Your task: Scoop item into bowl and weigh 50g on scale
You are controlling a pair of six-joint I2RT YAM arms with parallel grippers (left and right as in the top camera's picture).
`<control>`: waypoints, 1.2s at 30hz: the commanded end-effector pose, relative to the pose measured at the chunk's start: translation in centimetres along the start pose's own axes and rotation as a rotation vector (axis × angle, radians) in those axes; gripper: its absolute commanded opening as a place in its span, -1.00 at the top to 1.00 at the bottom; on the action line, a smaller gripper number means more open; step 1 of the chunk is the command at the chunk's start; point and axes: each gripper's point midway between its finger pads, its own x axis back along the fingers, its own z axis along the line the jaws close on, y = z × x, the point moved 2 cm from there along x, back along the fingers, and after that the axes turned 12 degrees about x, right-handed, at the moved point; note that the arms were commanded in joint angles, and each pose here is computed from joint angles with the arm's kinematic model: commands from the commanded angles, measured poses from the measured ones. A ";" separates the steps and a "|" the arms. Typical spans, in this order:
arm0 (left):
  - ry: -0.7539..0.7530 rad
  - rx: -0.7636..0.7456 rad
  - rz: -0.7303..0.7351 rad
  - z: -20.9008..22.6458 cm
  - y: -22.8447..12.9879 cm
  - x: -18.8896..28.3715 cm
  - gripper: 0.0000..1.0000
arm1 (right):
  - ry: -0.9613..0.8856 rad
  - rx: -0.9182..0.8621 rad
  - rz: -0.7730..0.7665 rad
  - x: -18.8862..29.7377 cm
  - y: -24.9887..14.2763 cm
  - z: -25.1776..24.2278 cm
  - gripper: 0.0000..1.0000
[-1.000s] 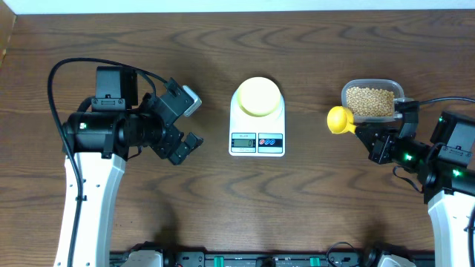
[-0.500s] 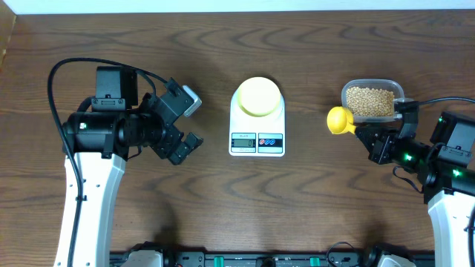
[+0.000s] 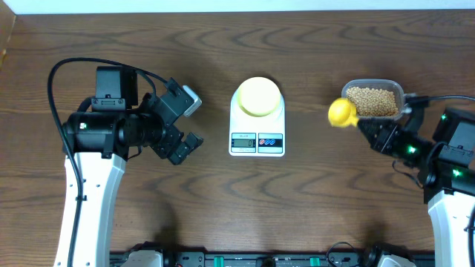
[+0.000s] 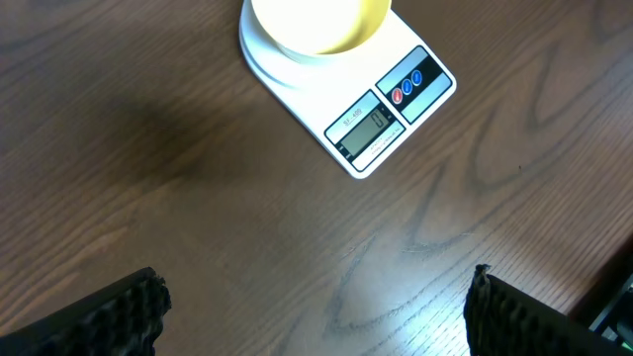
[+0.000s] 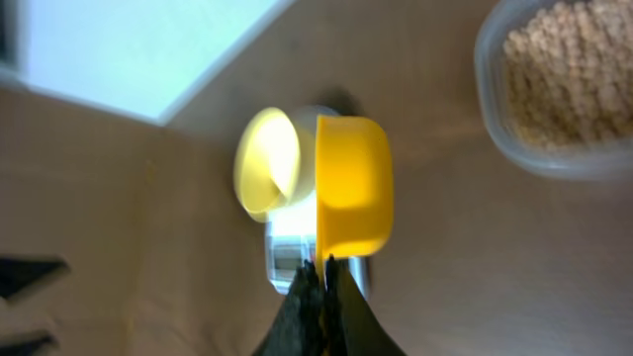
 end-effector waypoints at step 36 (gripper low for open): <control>-0.017 -0.002 -0.008 -0.2 0.1 0.0 -0.96 | -0.282 0.177 0.057 5.8 2.8 6.5 0.98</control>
